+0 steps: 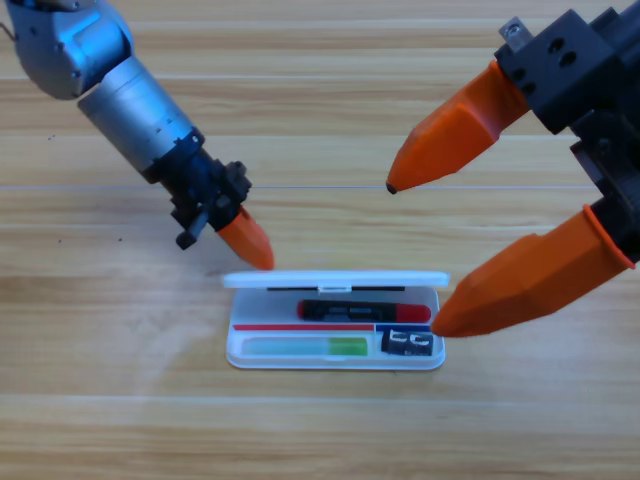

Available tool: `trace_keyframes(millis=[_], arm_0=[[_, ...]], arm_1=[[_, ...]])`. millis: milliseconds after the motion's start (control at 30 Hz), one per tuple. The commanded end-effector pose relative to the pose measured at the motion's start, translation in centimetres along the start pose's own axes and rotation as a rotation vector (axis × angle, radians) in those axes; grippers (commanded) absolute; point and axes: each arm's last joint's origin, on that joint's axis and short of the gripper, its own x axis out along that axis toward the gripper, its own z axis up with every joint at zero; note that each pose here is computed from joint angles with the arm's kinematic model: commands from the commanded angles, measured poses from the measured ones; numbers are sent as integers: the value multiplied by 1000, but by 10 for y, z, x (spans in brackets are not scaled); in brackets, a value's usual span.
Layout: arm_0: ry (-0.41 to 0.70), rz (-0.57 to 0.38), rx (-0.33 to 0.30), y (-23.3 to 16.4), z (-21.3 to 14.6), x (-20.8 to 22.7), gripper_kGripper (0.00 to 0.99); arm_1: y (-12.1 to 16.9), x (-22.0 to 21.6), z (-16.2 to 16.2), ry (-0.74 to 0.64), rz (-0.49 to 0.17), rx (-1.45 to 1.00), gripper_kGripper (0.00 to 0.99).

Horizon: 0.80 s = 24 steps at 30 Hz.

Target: Clean up eraser and pencils

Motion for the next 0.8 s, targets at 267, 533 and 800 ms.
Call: trace_keyframes(millis=[267,533,800], arm_0=[[63,-84,50,-30,32,42,0],[89,-96,54,-32,31,58,0],[116,-96,54,-35,18,75,0]], arm_1=[[0,14,2,-6,27,-16,928],[-3,19,2,3,32,-9,928],[-4,21,2,5,34,-8,928]])
